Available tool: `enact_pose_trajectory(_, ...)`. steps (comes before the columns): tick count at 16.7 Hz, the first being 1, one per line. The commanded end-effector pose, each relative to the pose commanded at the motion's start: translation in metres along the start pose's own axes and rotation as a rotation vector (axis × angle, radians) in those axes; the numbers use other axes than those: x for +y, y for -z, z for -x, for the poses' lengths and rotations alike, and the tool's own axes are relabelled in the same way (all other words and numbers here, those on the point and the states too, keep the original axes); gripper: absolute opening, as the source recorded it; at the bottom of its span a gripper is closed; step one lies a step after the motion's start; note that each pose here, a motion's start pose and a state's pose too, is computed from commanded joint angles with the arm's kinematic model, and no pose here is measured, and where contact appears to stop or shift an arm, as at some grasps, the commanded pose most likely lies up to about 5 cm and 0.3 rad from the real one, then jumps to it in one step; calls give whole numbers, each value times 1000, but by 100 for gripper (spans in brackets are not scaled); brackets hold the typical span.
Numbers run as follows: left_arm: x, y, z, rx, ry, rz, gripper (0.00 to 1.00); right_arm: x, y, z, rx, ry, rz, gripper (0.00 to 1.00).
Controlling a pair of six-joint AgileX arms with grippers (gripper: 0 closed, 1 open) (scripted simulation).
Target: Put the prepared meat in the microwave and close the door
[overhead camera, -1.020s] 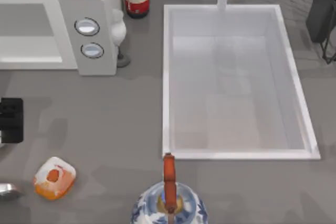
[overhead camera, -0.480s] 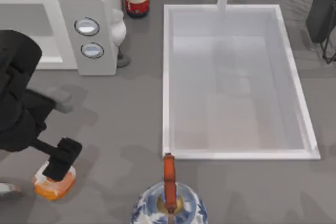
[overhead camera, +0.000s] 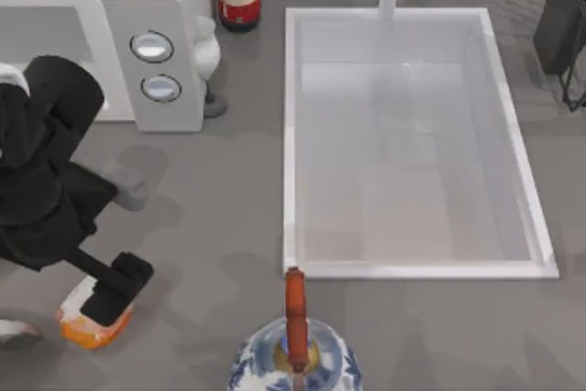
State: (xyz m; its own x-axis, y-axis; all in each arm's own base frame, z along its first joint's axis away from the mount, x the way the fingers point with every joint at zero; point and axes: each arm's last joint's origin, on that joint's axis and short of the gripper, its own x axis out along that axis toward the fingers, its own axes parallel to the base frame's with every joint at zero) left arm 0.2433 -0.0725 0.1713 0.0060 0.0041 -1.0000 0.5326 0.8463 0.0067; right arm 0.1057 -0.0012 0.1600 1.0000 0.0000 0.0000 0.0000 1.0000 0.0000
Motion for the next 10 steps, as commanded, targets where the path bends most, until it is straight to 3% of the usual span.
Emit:
enact_pose_trajectory(5, -14, -2, -10, 4, 4, 2, 100, 0, 0, 0, 0, 0, 0, 100)
enact_pose_trajectory(10, -19, -10, -46, 1, -1, -7, 100, 0, 0, 0, 0, 0, 0, 100)
